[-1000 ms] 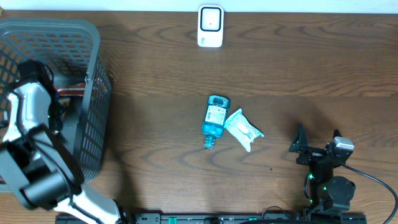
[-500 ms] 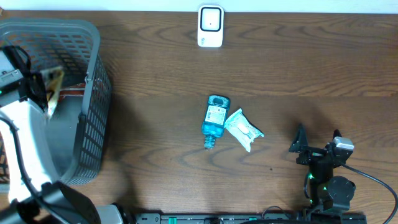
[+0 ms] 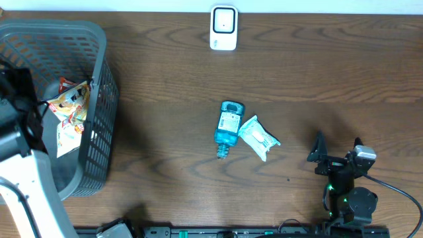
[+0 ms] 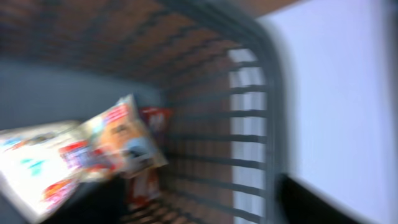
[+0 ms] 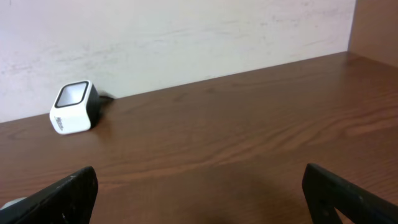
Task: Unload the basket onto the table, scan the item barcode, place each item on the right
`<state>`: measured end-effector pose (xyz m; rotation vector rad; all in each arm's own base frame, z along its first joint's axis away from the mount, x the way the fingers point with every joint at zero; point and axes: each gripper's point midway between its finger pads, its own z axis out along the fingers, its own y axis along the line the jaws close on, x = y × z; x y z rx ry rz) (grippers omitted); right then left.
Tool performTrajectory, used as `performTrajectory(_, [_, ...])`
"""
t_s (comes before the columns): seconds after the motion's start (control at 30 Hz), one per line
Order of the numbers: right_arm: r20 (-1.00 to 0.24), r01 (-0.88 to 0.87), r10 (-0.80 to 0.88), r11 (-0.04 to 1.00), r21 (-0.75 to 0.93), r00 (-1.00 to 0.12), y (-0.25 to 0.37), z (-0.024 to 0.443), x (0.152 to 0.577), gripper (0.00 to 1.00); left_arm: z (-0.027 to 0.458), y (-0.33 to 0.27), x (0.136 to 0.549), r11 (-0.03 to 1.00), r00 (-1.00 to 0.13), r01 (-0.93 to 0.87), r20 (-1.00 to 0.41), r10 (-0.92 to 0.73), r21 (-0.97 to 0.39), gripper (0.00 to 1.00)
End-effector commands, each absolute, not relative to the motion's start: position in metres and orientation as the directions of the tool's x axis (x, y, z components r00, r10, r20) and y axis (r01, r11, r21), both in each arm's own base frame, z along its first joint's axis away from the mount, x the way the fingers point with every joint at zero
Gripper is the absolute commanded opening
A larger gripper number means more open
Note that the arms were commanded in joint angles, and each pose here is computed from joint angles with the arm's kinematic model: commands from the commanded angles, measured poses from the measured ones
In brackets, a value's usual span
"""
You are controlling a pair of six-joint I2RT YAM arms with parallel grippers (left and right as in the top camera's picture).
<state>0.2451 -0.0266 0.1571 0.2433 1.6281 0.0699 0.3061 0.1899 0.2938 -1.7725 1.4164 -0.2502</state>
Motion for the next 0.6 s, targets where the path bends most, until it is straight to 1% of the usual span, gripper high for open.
performTrajectory(0.0, [-0.981, 0.128, 0.189, 0.975, 0.181, -0.053, -0.029, 0.156, 0.245, 0.99, 0.253, 0.2, 0.304, -0.189, 0.434, -0.761, -0.27, -0.859, -0.621, 1.0])
performTrajectory(0.03, [-0.981, 0.128, 0.189, 0.975, 0.181, -0.053, -0.029, 0.156, 0.245, 0.99, 0.243, 0.198, 0.306, -0.183, 0.404, -0.786, -0.267, -0.875, -0.591, 1.0])
performTrajectory(0.07, [-0.981, 0.127, 0.189, 0.975, 0.181, -0.053, -0.029, 0.156, 0.245, 0.99, 0.231, 0.196, 0.31, -0.128, 0.329, -0.827, -0.287, -0.9, -0.547, 1.0])
performTrajectory(0.1, [-0.981, 0.128, 0.189, 0.975, 0.181, -0.054, -0.029, 0.156, 0.245, 0.99, 0.223, 0.196, 0.314, -0.044, 0.236, -0.862, -0.323, -0.916, -0.504, 1.0])
performTrajectory(0.17, [-0.981, 0.127, 0.189, 0.975, 0.181, -0.053, -0.029, 0.156, 0.245, 0.99, 0.206, 0.199, 0.328, 0.197, -0.012, -0.897, -0.423, -0.906, -0.395, 1.0])
performTrajectory(0.2, [-0.981, 0.127, 0.189, 0.975, 0.181, -0.053, -0.029, 0.156, 0.245, 0.99, 0.2, 0.201, 0.331, 0.279, -0.101, -0.895, -0.453, -0.886, -0.347, 0.99])
performTrajectory(0.23, [-0.981, 0.127, 0.189, 0.975, 0.181, -0.053, -0.029, 0.156, 0.245, 0.99, 0.191, 0.203, 0.335, 0.398, -0.235, -0.877, -0.485, -0.842, -0.267, 0.98])
performTrajectory(0.3, [-0.981, 0.127, 0.189, 0.975, 0.181, -0.053, -0.029, 0.156, 0.245, 0.99, 0.17, 0.208, 0.337, 0.587, -0.468, -0.803, -0.501, -0.728, -0.103, 0.98])
performTrajectory(0.4, [-0.981, 0.127, 0.189, 0.975, 0.181, -0.053, -0.029, 0.156, 0.245, 0.99, 0.136, 0.21, 0.338, 0.733, -0.674, -0.679, -0.433, -0.598, 0.045, 0.98])
performTrajectory(0.43, [-0.981, 0.127, 0.189, 0.975, 0.181, -0.053, -0.029, 0.156, 0.245, 0.99, 0.123, 0.21, 0.338, 0.761, -0.719, -0.645, -0.397, -0.571, 0.072, 0.98])
performTrajectory(0.57, [-0.981, 0.127, 0.189, 0.975, 0.181, -0.053, -0.029, 0.156, 0.245, 0.99, 0.08, 0.202, 0.335, 0.778, -0.762, -0.625, -0.268, -0.589, 0.068, 0.98])
